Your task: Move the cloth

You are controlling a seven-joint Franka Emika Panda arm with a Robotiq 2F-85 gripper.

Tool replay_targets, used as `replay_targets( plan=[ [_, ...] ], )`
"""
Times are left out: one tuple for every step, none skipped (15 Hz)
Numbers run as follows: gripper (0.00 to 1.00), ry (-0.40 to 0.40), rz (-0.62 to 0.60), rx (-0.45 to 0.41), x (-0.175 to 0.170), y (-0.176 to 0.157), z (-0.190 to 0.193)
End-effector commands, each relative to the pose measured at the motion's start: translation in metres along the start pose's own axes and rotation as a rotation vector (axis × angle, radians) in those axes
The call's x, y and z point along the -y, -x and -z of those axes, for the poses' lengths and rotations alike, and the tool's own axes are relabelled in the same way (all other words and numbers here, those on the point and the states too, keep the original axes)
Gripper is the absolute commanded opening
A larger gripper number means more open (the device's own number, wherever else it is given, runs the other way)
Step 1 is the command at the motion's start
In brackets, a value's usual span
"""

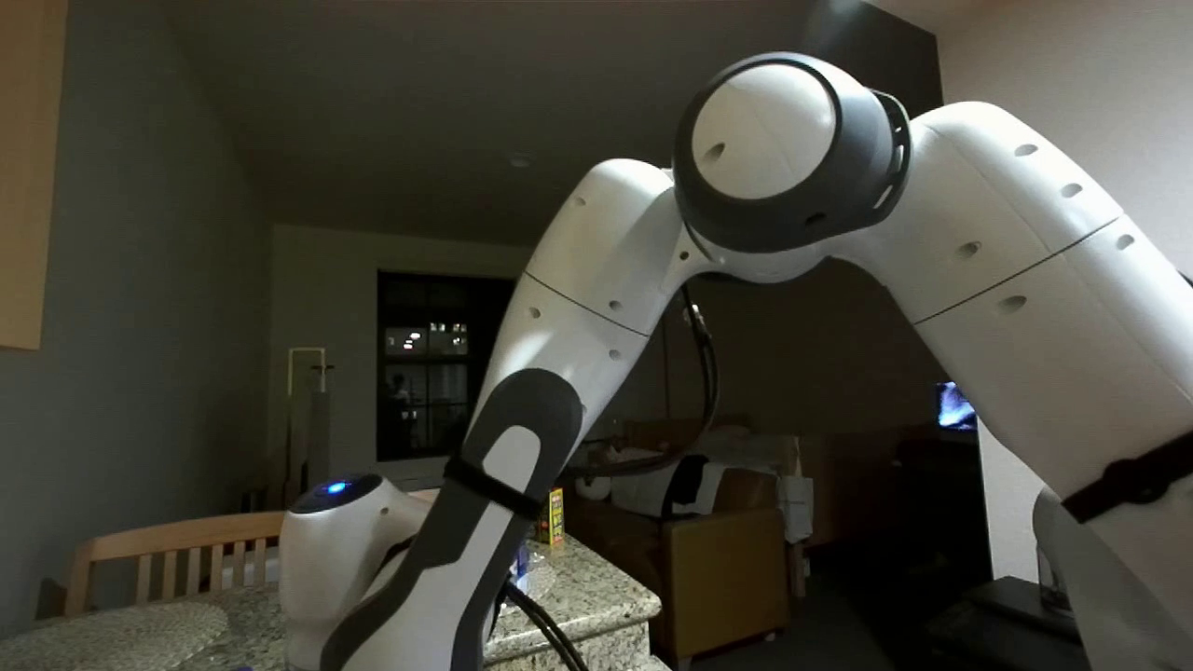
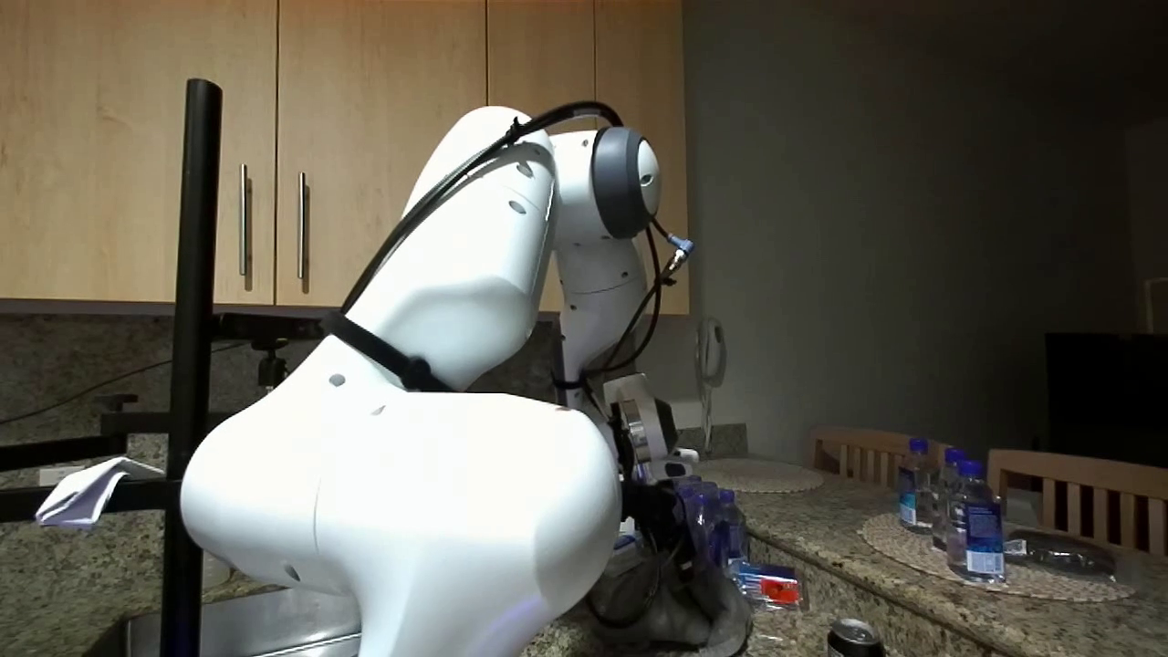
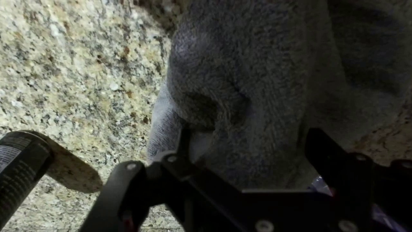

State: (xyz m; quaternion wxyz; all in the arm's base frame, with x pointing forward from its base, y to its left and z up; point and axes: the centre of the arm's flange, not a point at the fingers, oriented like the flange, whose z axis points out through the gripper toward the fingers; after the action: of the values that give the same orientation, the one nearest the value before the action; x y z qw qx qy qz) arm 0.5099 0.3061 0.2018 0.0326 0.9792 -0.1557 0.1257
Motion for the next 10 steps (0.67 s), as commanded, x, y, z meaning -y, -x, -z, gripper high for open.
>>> replay_targets(
  plan=[
    [0.60, 0.006, -0.016, 0.005, 0.0063, 0.0067, -0.0092],
    [0.53, 0.007, -0.008, 0.012, 0.0064, 0.0077, -0.0099],
    [0.47, 0.008, -0.004, 0.020, 0.0064, 0.0086, -0.0108],
    [0.41, 0.007, 0.001, 0.030, 0.0059, 0.0093, -0.0106],
    [0.34, 0.008, 0.002, 0.036, 0.0057, 0.0099, -0.0103],
    [0.28, 0.006, 0.005, 0.042, 0.0054, 0.0103, -0.0082],
    [0.21, 0.006, 0.006, 0.043, 0.0055, 0.0107, -0.0070],
    [0.15, 0.006, 0.008, 0.045, 0.0052, 0.0108, -0.0042],
    [0.09, 0.006, 0.009, 0.046, 0.0052, 0.0110, -0.0031],
    [0.10, 0.008, 0.012, 0.046, 0.0048, 0.0110, -0.0010]
  ],
)
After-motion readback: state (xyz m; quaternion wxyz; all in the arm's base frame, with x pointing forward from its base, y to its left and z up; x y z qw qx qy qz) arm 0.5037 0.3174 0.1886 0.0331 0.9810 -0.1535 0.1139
